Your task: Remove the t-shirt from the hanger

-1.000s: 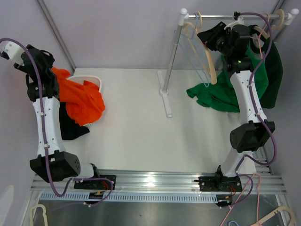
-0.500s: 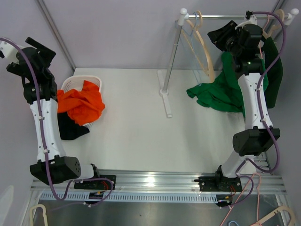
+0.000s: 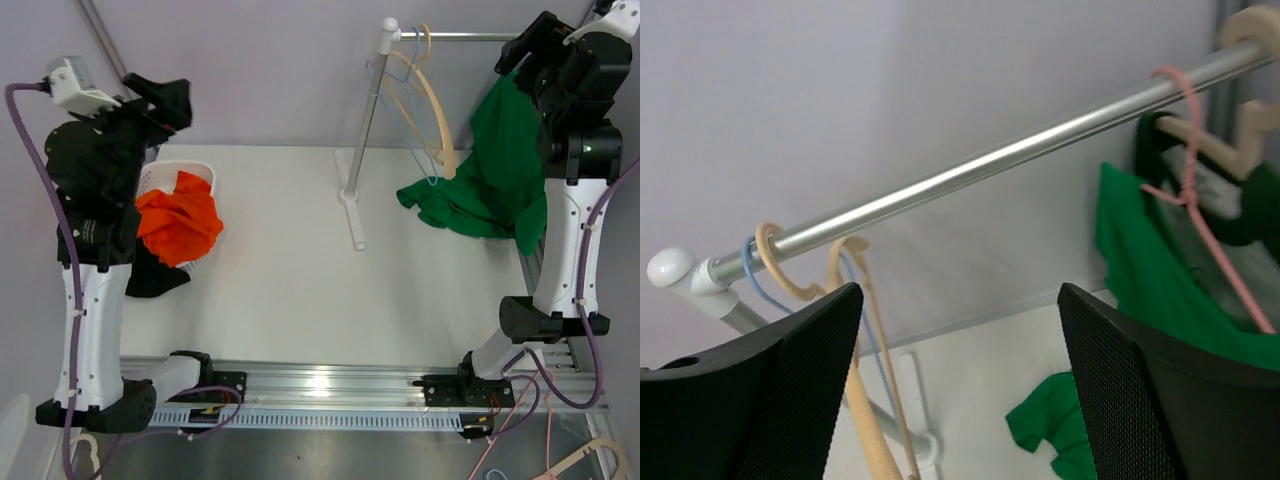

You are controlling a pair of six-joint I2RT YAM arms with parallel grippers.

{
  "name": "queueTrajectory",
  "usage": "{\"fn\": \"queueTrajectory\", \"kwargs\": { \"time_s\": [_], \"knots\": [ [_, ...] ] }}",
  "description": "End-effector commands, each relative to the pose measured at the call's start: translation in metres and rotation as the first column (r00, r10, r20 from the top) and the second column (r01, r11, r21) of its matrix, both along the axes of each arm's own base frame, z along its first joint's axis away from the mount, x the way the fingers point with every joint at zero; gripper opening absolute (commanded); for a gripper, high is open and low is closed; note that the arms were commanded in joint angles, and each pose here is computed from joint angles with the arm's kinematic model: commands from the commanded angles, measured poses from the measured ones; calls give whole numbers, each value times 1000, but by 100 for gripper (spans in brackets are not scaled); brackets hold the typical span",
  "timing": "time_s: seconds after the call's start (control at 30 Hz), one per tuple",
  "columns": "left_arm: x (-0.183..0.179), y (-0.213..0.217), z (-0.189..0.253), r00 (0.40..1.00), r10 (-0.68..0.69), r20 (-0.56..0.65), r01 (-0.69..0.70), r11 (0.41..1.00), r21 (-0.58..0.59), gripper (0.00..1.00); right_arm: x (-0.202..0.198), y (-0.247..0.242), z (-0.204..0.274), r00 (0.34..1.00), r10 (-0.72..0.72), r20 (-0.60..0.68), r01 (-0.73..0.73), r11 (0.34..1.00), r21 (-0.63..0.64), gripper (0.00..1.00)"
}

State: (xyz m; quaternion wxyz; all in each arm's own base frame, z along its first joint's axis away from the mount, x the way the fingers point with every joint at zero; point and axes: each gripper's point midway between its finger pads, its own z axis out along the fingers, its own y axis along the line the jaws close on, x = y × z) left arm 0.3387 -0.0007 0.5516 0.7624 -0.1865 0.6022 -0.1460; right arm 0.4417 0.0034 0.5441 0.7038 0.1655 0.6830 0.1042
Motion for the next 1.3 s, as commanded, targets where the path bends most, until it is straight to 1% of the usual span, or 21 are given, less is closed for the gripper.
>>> {"fn": "queueTrajectory", "kwargs": {
  "time_s": [0.0, 0.07, 0.1, 0.13, 0.17, 0.2, 0.23, 0.27, 0.3, 0.33, 0.4, 0.43, 0.47, 0.57, 0.7, 0.8, 0.83, 1.03, 1.13, 1.2, 1.27],
  "knots": [
    [-15, -95, -17, 929, -368, -48, 371, 925, 88, 100, -18, -42, -18, 978, -183, -105, 169, 978, -123, 84],
    [-19, -119, -31, 907, -415, -65, 420, 901, 108, 99, -18, -61, -30, 962, -239, -134, 214, 961, -177, 84],
    [-21, -146, -58, 874, -473, -115, 485, 865, 127, 100, -21, -66, -31, 957, -257, -137, 229, 954, -195, 85],
    [-22, -153, -64, 872, -474, -124, 487, 864, 128, 99, -19, -72, -34, 951, -277, -137, 243, 944, -223, 87],
    [-25, -163, -69, 858, -496, -132, 511, 850, 130, 99, -16, -79, -41, 947, -282, -154, 241, 940, -242, 88],
    [-24, -182, -92, 830, -527, -183, 551, 824, 127, 100, -12, -81, -43, 950, -271, -152, 226, 938, -261, 87],
    [-23, -189, -101, 823, -529, -206, 558, 820, 125, 99, -9, -82, -46, 956, -248, -158, 196, 938, -285, 86],
    [-25, -203, -109, 791, -569, -224, 602, 789, 121, 99, -5, -80, -50, 964, -213, -160, 158, 940, -302, 88],
    [-34, -227, -117, 729, -641, -239, 678, 724, 127, 99, -4, -87, -51, 964, -217, -156, 163, 940, -300, 91],
    [-29, -248, -133, 684, -668, -292, 720, 682, 128, 99, 1, -91, -52, 964, -215, -158, 162, 942, -293, 91],
    [-40, -280, -149, 591, -722, -359, 798, 589, 130, 100, 2, -100, -46, 964, -219, -150, 172, 946, -274, 90],
    [-38, -293, -161, 557, -735, -386, 820, 559, 118, 99, 8, -104, -56, 959, -222, -177, 170, 948, -269, 90],
    [-43, -304, -161, 534, -756, -379, 838, 532, 119, 100, 12, -104, -57, 960, -212, -181, 158, 949, -271, 91],
    [-45, -307, -173, 529, -757, -383, 840, 530, 113, 99, 27, -115, -66, 959, -211, -189, 156, 950, -271, 90],
    [-46, -306, -175, 545, -762, -351, 828, 554, 83, 100, 50, -130, -79, 953, -226, -201, 173, 952, -251, 78],
    [-49, -315, -179, 540, -779, -320, 836, 540, 95, 99, 68, -136, -89, 952, -229, -205, 176, 953, -245, 73],
    [-46, -315, -179, 552, -772, -317, 829, 549, 105, 99, 73, -138, -89, 954, -231, -193, 181, 953, -243, 73],
    [-48, -321, -193, 532, -778, -334, 841, 531, 102, 99, 100, -139, -94, 968, -203, -149, 170, 963, -207, 70],
    [-52, -317, -206, 533, -778, -334, 841, 531, 106, 100, 109, -138, -90, 975, -187, -121, 160, 966, -203, 67],
    [-54, -315, -202, 542, -780, -312, 837, 534, 119, 99, 111, -139, -86, 976, -191, -102, 166, 963, -212, 66],
    [-55, -312, -203, 550, -776, -309, 833, 538, 130, 100, 112, -140, -84, 976, -196, -92, 172, 961, -218, 61]
  ]
}}
